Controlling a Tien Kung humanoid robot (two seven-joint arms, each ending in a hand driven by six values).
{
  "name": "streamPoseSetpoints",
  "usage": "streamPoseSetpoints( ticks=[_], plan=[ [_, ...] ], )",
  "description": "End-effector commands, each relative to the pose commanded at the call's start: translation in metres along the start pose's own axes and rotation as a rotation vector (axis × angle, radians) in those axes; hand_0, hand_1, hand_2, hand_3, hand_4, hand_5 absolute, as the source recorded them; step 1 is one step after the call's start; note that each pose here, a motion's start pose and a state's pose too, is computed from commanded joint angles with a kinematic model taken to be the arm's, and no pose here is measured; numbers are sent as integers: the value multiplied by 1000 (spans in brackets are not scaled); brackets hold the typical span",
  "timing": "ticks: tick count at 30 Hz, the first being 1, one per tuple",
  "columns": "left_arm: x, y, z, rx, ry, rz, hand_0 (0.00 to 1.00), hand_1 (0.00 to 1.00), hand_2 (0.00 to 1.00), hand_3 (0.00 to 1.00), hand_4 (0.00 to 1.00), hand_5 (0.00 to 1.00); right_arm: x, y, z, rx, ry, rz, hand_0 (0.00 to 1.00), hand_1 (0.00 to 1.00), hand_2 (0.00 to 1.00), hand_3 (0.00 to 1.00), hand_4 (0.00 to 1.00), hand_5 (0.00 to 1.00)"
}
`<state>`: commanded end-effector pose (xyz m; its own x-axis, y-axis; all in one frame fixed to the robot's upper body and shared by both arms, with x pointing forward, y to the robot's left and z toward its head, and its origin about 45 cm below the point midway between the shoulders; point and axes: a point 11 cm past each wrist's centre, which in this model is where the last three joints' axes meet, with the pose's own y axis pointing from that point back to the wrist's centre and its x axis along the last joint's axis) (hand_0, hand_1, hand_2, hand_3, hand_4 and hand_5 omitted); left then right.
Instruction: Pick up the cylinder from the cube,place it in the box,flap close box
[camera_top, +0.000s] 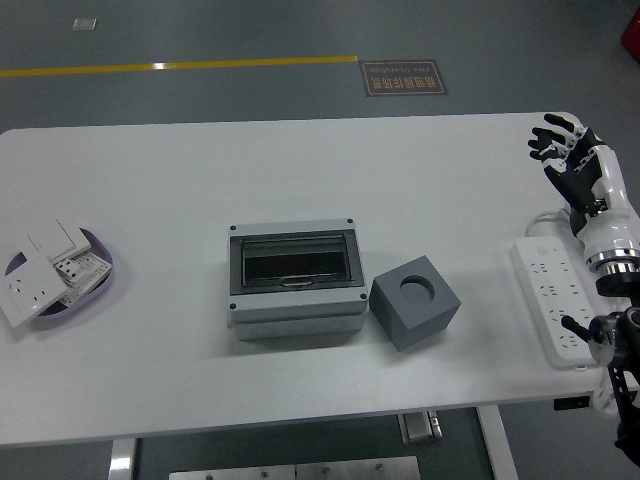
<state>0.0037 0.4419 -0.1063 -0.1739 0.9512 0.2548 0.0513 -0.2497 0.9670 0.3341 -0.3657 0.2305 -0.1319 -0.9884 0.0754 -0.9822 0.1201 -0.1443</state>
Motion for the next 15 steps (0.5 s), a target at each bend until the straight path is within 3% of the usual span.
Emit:
streamPoseSetpoints(
  ticks=[8, 15],
  plan=[
    [12, 3, 12, -17, -14, 20, 637, 657, 570, 626, 715, 320, 3, -2, 1, -1, -10, 9, 680, 636, 672, 687, 673, 313],
    [15, 3, 9, -16, -15, 26, 637, 657, 570, 627, 714, 317, 6, 0, 2, -3, -11, 24, 679, 636, 670, 683, 677, 319]
  ],
)
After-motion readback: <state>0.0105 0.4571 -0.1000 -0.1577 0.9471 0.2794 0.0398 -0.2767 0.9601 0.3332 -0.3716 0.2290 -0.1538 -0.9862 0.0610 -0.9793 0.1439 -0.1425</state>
